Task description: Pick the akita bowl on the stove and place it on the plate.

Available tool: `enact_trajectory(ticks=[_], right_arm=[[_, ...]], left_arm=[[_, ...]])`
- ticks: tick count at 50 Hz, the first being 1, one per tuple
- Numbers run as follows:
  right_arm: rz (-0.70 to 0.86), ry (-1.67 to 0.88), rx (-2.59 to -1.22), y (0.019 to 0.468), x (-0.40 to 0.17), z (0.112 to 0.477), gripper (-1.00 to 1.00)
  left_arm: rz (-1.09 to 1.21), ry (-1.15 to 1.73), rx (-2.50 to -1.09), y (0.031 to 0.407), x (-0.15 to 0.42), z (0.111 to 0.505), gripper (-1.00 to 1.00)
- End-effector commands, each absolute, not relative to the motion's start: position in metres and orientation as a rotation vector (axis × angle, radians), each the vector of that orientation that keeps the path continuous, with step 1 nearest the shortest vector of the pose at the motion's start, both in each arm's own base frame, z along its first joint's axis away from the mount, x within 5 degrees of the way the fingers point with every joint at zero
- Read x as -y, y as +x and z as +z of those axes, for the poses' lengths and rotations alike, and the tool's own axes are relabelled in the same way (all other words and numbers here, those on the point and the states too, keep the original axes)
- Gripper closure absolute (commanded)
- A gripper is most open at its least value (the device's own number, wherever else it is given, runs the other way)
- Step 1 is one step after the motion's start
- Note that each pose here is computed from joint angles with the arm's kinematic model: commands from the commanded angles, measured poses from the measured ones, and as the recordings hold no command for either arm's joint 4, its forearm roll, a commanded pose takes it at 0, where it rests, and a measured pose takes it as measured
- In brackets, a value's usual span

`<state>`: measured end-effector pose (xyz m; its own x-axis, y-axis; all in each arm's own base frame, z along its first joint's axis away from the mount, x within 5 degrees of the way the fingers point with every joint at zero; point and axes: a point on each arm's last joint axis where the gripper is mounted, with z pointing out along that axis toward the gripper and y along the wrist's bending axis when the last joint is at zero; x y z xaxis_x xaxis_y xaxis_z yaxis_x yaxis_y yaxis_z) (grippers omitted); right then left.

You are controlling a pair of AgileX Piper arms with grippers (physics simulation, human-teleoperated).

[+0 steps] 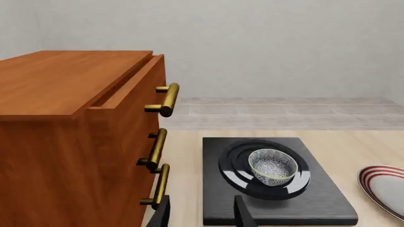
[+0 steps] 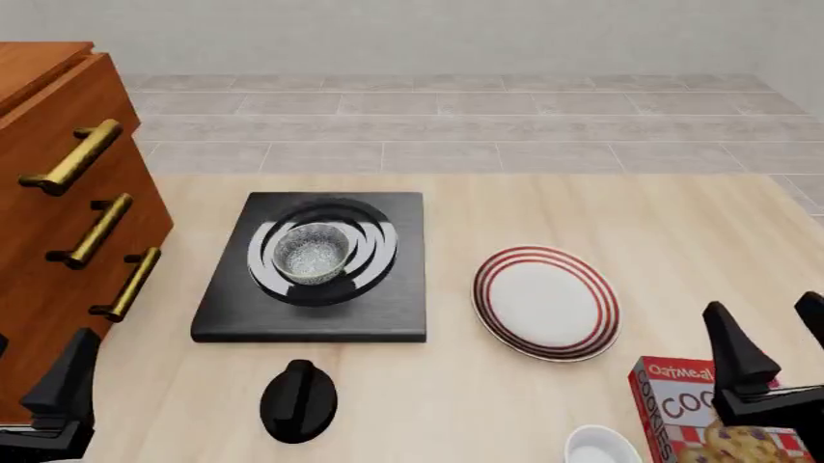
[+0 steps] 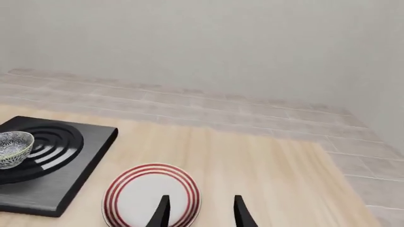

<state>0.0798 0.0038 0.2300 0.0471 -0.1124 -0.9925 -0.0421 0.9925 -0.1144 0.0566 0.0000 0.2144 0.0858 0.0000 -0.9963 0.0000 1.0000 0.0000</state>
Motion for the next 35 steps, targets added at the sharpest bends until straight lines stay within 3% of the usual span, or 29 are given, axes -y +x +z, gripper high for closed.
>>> enact_trajectory(ticks=[1, 35], right_arm=[[-0.053, -0.208, -1.503, 0.097, -0.01, 0.263, -1.0], [0.082, -0.459, -1.619, 0.187, -0.064, 0.321, -1.0]], left_arm=[[0.0, 0.0, -1.485, 0.057, 0.0, 0.214, -1.0], [0.0, 0.0, -1.485, 0.057, 0.0, 0.214, -1.0]])
